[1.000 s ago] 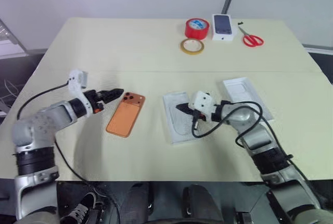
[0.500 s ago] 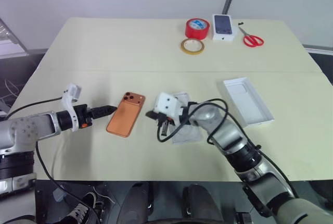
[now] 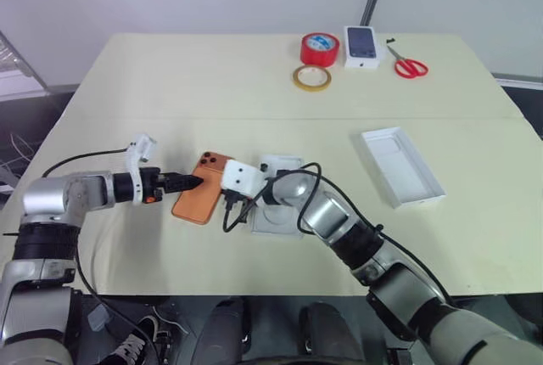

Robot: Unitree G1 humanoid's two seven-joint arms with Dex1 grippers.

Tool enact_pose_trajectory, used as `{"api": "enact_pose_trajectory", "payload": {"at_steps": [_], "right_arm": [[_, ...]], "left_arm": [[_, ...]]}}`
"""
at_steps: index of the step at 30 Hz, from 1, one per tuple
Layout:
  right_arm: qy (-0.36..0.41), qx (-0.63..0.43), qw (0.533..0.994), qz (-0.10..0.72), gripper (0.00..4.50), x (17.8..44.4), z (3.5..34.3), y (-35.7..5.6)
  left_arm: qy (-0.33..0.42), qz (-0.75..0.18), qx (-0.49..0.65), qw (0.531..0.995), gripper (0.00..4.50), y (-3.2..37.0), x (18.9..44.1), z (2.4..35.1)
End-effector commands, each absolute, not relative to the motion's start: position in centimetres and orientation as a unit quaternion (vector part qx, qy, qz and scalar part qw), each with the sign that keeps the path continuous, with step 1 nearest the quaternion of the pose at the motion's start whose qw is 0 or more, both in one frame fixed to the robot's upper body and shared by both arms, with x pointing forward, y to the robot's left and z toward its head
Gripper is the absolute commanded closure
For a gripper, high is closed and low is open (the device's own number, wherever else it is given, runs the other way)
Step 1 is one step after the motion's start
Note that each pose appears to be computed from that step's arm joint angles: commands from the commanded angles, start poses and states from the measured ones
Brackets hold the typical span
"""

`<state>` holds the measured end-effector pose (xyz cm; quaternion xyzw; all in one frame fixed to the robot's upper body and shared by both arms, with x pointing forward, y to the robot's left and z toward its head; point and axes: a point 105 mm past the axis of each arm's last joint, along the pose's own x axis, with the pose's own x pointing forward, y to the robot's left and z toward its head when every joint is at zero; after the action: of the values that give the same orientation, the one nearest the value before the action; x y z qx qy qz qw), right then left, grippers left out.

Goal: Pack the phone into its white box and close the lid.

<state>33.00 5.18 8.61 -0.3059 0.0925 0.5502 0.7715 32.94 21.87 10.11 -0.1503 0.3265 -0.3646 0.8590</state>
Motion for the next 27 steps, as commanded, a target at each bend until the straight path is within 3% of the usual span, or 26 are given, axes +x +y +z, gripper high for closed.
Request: {"api": "enact_pose_trajectory", "payload": {"at_steps": [1, 8, 14, 17, 21, 23, 24, 27], "right_arm": [[0.087, -0.304, 0.776, 0.545, 4.44, 33.3, 8.8, 5.4], [0.081, -0.307, 0.775, 0.547, 4.44, 33.2, 8.8, 5.3], [0.086, -0.313, 0.773, 0.545, 4.44, 33.3, 8.5, 5.0], [0.085, -0.315, 0.772, 0.546, 4.50, 33.2, 8.4, 4.9], [0.083, -0.313, 0.774, 0.544, 4.50, 33.2, 8.4, 4.9], [0.082, -0.312, 0.775, 0.544, 4.50, 33.3, 8.5, 4.8], [0.080, -0.311, 0.776, 0.543, 4.50, 33.3, 8.6, 4.8], [0.066, -0.303, 0.778, 0.547, 4.50, 33.3, 9.3, 4.7]], "left_arm": [[0.426, -0.388, -0.174, 0.798, 0.57, 19.4, 30.0, 5.3], [0.413, -0.402, -0.231, 0.784, 0.57, 17.9, 30.5, 6.6], [0.394, -0.365, -0.227, 0.812, 0.57, 19.6, 31.7, 7.0], [0.395, -0.358, -0.240, 0.811, 1.35, 20.2, 31.5, 6.9], [0.405, -0.358, -0.249, 0.804, 3.49, 20.2, 30.9, 6.5], [0.409, -0.357, -0.260, 0.799, 4.30, 20.1, 30.7, 6.3], [0.404, -0.356, -0.269, 0.799, 4.49, 20.1, 30.7, 6.5], [0.385, -0.337, -0.317, 0.798, 4.49, 20.4, 31.6, 7.6]]}}
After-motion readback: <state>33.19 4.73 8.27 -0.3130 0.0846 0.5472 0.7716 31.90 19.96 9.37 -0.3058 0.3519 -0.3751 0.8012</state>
